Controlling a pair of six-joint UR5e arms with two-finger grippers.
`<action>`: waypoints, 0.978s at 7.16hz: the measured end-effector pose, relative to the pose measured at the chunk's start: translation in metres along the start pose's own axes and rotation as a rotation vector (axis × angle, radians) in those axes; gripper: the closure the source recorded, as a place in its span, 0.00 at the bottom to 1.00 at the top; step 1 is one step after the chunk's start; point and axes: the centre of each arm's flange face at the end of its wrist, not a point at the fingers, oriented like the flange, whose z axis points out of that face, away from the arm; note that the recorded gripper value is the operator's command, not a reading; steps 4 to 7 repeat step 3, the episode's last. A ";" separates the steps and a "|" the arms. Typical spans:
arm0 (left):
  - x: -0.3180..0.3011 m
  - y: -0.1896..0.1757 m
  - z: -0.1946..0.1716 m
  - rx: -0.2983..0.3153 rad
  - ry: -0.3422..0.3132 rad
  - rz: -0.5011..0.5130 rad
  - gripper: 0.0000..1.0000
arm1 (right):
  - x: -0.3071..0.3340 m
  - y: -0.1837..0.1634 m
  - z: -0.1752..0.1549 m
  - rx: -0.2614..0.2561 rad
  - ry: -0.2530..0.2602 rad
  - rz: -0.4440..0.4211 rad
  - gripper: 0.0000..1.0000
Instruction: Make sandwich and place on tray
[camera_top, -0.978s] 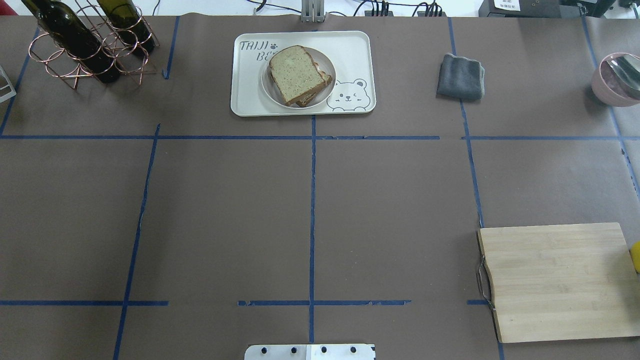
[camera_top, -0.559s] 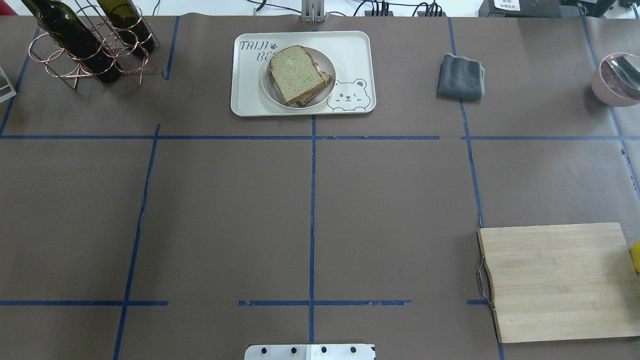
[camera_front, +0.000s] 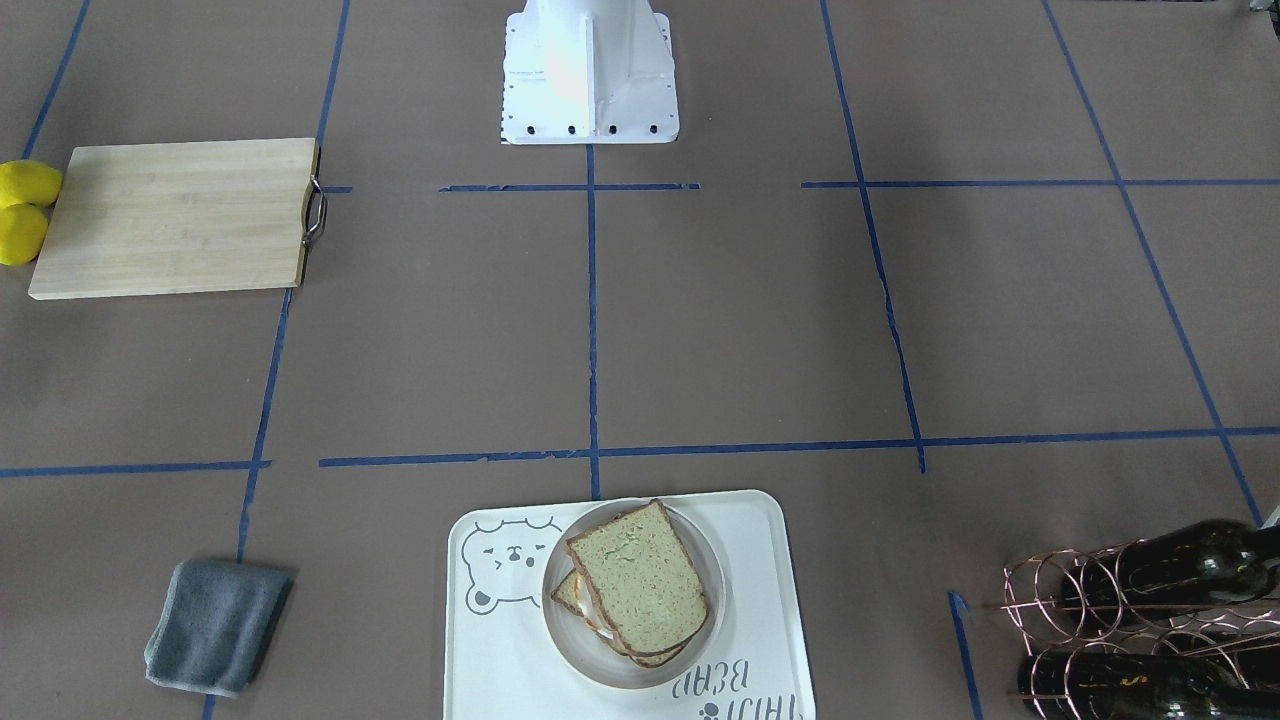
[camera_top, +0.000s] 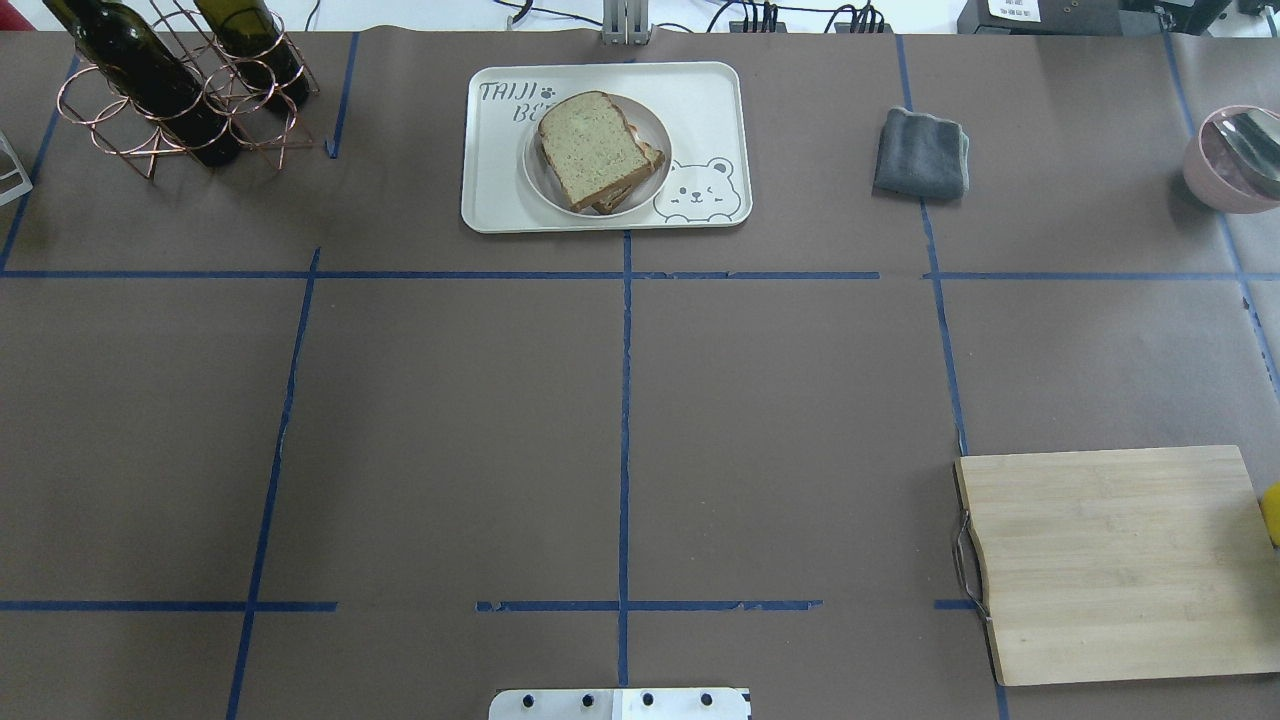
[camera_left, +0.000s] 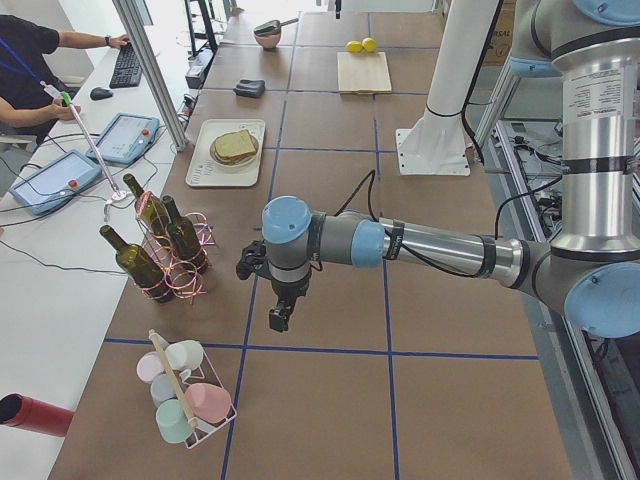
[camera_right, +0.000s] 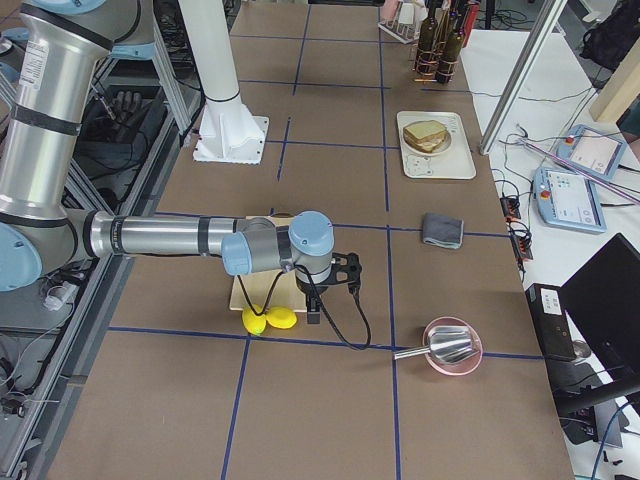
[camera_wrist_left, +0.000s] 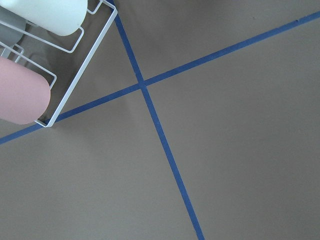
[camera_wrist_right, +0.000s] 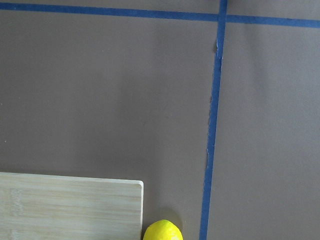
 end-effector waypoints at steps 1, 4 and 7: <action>-0.001 -0.003 -0.001 -0.014 -0.001 -0.012 0.00 | 0.001 0.000 -0.001 0.003 -0.003 0.003 0.00; -0.006 -0.003 0.004 -0.037 -0.009 -0.027 0.00 | 0.003 0.001 -0.006 0.013 -0.018 0.013 0.00; -0.006 -0.003 0.004 -0.037 -0.009 -0.027 0.00 | 0.003 0.001 -0.006 0.013 -0.018 0.013 0.00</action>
